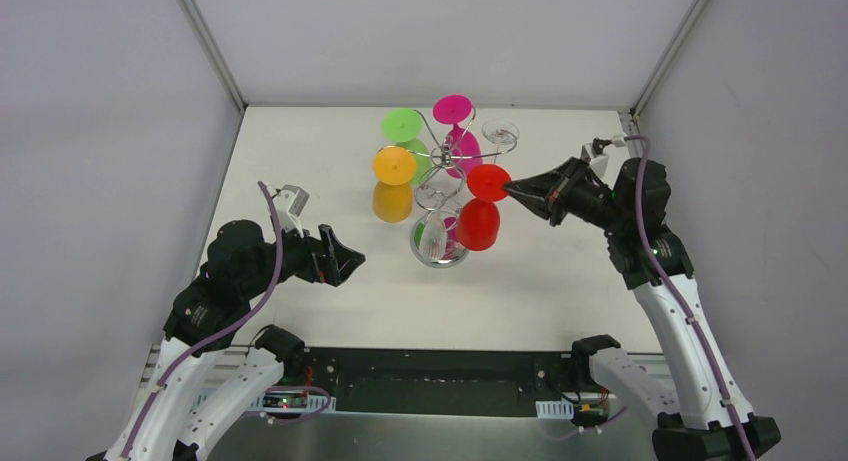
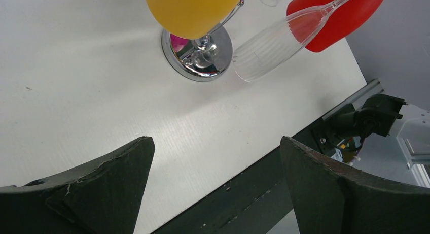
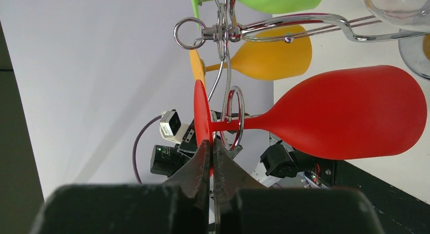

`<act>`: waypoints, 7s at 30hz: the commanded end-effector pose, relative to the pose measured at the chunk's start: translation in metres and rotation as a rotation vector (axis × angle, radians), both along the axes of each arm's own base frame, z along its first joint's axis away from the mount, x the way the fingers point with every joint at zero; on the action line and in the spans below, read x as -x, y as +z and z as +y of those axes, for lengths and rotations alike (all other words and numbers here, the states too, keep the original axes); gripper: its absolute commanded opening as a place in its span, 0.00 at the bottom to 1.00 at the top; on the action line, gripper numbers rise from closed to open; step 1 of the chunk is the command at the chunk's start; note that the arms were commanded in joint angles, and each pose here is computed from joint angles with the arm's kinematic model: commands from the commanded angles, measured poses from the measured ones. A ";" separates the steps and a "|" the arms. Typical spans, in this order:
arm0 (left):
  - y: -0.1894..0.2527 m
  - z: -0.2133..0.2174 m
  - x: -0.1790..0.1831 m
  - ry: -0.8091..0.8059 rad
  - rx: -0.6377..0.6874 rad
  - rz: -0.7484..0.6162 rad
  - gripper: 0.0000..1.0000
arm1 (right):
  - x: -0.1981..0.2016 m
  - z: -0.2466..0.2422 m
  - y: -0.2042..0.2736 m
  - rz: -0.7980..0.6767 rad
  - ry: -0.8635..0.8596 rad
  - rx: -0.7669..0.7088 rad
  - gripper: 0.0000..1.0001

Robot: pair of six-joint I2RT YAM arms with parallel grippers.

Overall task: Take the wine glass off the wine glass rack
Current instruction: Pick up the wine glass from the wine rack, then place the wine glass at the center of the board.

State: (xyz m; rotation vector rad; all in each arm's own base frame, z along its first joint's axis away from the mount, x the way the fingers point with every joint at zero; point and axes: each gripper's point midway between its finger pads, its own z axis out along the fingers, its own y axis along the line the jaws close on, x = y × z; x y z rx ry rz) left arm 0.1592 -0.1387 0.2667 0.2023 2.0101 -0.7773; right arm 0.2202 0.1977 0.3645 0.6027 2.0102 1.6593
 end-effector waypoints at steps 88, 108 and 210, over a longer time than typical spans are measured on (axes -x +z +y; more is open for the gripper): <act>0.027 -0.037 0.040 -0.044 0.403 0.353 1.00 | 0.121 -0.024 -0.004 -0.473 0.214 0.300 0.00; 0.022 -0.042 0.054 -0.064 0.469 0.441 1.00 | 0.148 0.043 -0.030 -0.717 0.518 0.504 0.00; -0.005 -0.068 0.110 -0.508 0.513 0.577 0.00 | 0.200 0.137 -0.031 -1.323 0.529 0.829 0.55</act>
